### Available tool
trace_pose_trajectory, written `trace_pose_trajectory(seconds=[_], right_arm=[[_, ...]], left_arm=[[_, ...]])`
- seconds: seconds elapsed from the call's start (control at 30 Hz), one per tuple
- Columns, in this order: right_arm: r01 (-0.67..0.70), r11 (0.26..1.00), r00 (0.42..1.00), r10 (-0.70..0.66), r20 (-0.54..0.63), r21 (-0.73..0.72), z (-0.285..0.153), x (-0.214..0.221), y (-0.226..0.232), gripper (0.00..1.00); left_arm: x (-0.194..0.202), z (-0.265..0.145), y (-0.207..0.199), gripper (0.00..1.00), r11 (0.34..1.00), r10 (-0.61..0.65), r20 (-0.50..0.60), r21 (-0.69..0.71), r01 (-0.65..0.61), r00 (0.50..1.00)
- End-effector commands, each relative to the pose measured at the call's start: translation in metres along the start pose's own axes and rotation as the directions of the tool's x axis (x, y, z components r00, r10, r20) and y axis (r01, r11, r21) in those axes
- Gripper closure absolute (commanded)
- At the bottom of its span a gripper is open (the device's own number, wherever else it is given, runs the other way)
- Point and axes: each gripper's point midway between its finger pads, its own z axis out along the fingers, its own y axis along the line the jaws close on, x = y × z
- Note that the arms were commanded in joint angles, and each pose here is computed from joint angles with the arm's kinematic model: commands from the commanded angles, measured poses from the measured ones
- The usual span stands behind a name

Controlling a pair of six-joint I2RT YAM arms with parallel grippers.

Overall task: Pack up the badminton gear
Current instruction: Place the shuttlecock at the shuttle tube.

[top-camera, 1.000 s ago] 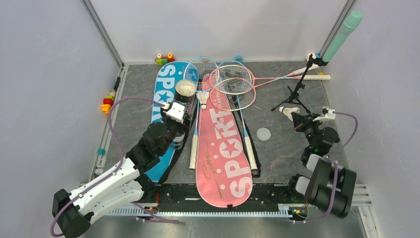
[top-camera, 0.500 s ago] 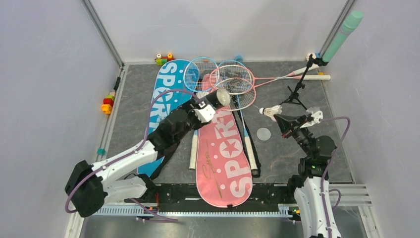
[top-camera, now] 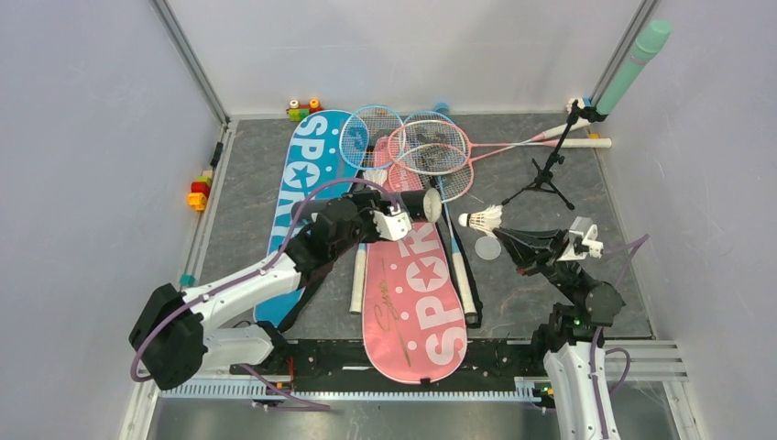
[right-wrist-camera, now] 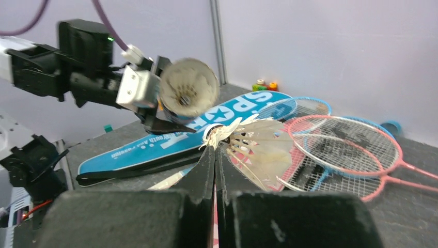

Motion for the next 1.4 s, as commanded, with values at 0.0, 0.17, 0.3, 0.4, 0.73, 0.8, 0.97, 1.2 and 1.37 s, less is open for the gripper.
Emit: trace_pose_trajectory(seconds=[0.0, 0.17, 0.3, 0.4, 0.73, 0.8, 0.97, 1.2, 1.37], right_arm=[[0.014, 0.992, 0.997, -0.005, 0.071, -0.125, -0.002, -0.015, 0.029, 1.00], [-0.010, 0.988, 0.996, 0.024, 0.085, -0.156, -0.003, -0.013, 0.035, 1.00], [-0.038, 0.982, 0.995, 0.054, 0.081, -0.184, -0.002, -0.009, 0.038, 1.00], [-0.067, 0.972, 0.993, 0.086, 0.076, -0.224, 0.000, -0.006, 0.045, 1.00], [-0.140, 0.964, 0.990, 0.140, -0.013, -0.225, 0.024, 0.023, 0.046, 1.00], [-0.138, 0.968, 0.990, 0.131, -0.050, -0.210, 0.031, 0.032, 0.045, 1.00], [-0.129, 0.973, 0.988, 0.111, -0.105, -0.189, 0.043, 0.045, 0.048, 1.00], [-0.020, 0.998, 0.996, 0.015, -0.086, -0.056, 0.040, 0.031, 0.027, 1.00], [0.066, 0.995, 0.997, -0.062, -0.056, 0.072, 0.030, 0.013, 0.010, 1.00]], left_arm=[[-0.015, 0.007, 0.012, 0.98, 0.997, 0.082, 0.038, 0.000, -0.082, 0.996], [-0.010, 0.016, -0.001, 0.98, 0.995, 0.086, -0.004, 0.049, -0.086, 0.996], [-0.016, 0.020, -0.011, 0.98, 0.993, 0.084, 0.024, 0.086, -0.086, 0.996], [-0.021, 0.022, -0.018, 0.98, 0.991, 0.080, 0.034, 0.103, -0.083, 0.996], [-0.046, 0.019, -0.043, 0.98, 0.980, 0.102, 0.108, 0.161, -0.119, 0.989], [-0.051, 0.018, -0.047, 0.98, 0.978, 0.109, 0.118, 0.166, -0.128, 0.987], [-0.053, 0.016, -0.051, 0.98, 0.975, 0.128, 0.121, 0.169, -0.148, 0.984], [-0.037, 0.014, -0.041, 0.98, 0.979, 0.171, 0.055, 0.106, -0.176, 0.984], [-0.030, 0.008, -0.031, 0.98, 0.984, 0.170, 0.043, 0.054, -0.172, 0.985]])
